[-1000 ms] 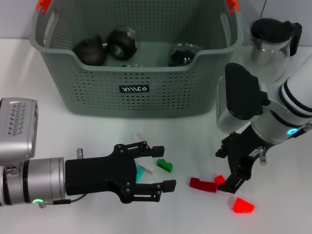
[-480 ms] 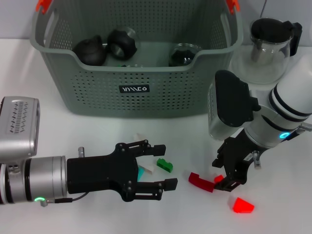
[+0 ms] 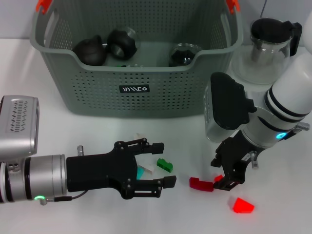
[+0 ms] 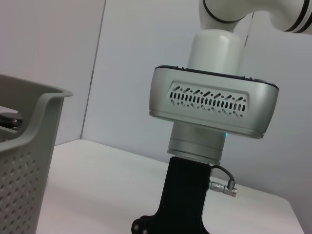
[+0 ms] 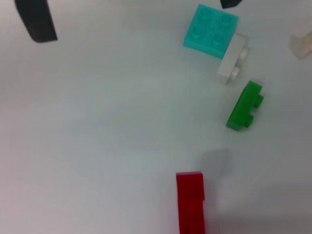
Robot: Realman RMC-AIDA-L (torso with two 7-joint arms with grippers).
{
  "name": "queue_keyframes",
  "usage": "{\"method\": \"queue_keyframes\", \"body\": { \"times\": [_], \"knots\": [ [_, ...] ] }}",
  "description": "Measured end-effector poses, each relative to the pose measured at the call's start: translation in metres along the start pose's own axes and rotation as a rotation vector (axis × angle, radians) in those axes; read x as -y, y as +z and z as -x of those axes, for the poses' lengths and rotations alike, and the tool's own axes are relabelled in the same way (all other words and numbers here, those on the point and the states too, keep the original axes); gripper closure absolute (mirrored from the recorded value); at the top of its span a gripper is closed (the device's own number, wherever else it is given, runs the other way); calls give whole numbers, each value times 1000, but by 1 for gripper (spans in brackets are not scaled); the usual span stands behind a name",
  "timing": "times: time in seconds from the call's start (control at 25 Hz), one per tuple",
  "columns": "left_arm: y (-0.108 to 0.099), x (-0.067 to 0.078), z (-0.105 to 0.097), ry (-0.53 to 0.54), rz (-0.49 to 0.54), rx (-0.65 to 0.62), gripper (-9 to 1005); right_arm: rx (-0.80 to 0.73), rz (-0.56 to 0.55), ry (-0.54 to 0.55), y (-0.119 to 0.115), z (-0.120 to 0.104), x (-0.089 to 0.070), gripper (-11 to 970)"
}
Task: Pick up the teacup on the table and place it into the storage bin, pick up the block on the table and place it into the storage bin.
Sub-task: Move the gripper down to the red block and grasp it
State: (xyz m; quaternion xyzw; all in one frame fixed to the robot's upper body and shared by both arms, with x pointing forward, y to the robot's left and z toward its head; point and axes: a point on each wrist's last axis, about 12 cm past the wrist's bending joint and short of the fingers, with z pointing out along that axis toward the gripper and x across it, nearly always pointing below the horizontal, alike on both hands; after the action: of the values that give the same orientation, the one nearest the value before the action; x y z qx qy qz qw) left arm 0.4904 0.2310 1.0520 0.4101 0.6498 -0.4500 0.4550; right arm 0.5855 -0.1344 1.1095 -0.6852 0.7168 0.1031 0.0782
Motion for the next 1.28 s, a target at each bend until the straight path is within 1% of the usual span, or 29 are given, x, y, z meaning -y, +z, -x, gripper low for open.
{"method": "queue_keyframes", "body": {
  "times": [0.4,1.2,1.28],
  "knots": [
    [1,-1,1,2,0,-1,163,9,5,2,-6,2,1,386],
    [1,-1,2,4,-1,0,164,-21,10,1,6,2,-4,402],
    [1,-1,1,3,-1,1,164,-26,10,4,7,1,-5,489]
  ]
}}
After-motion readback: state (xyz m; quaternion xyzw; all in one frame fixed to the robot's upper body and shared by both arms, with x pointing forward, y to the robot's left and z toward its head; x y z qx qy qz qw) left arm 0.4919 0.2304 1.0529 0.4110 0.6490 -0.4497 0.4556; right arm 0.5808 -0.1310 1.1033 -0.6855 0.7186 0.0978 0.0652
